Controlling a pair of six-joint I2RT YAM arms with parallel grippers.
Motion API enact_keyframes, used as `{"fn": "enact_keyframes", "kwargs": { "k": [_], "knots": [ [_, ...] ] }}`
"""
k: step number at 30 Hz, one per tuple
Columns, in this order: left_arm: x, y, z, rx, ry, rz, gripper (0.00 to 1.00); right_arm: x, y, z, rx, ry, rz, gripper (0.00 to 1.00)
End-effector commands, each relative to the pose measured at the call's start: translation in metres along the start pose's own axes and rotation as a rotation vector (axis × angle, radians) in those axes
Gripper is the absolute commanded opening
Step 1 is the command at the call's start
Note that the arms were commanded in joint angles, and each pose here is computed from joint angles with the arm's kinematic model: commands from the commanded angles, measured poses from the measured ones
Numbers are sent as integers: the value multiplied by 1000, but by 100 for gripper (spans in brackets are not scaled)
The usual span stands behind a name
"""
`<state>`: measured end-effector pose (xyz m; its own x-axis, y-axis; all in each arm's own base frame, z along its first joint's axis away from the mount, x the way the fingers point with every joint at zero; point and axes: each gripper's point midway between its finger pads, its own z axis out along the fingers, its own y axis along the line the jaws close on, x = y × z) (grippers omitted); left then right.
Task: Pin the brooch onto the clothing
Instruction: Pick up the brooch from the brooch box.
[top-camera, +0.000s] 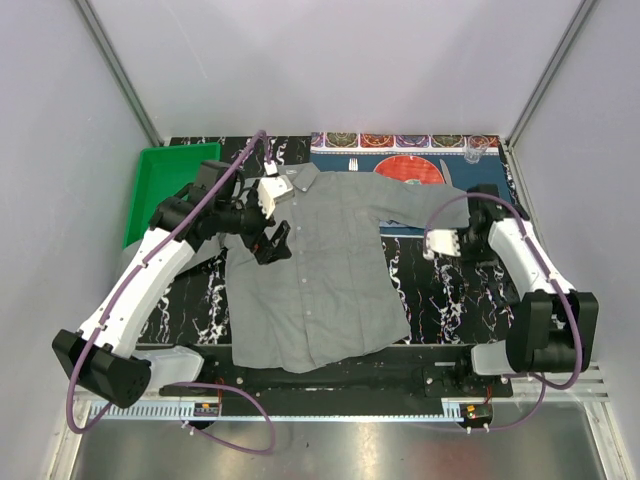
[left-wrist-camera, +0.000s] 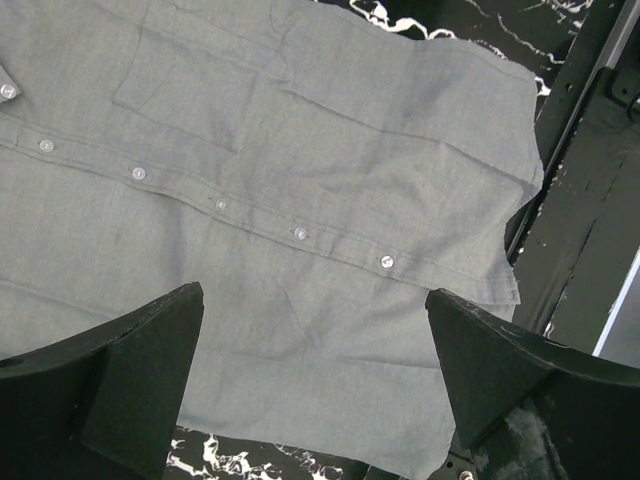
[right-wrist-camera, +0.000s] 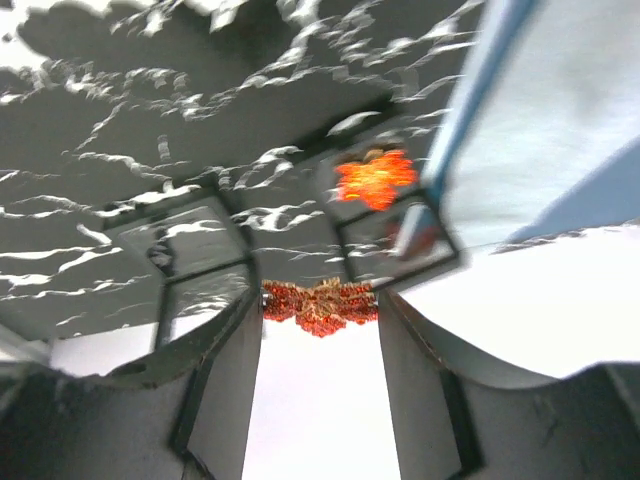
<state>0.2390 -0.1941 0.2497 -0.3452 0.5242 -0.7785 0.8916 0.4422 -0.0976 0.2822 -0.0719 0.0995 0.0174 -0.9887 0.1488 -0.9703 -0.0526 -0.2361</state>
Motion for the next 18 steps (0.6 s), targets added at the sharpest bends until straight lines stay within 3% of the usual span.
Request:
{"fn": "enact_keyframes", "kwargs": {
  "k": [1, 3, 7, 15, 18],
  "knots": [
    [-29, 1, -9, 12, -122, -79, 98, -60, -38, -43, 61, -254, 39, 54],
    [-36, 10, -16, 5, -179, -120, 97, -79, -60, -77, 101, -338, 77, 54],
    [-49, 18, -34, 23, -325, -195, 98, -129, -100, -156, 191, -624, 131, 54],
    [-85, 5, -50, 101, -561, -192, 98, -196, -125, -304, 224, -1170, 301, 54],
    [-109, 14, -67, -12, -700, -154, 98, -211, -130, -355, 163, -1372, 404, 54]
  ]
}}
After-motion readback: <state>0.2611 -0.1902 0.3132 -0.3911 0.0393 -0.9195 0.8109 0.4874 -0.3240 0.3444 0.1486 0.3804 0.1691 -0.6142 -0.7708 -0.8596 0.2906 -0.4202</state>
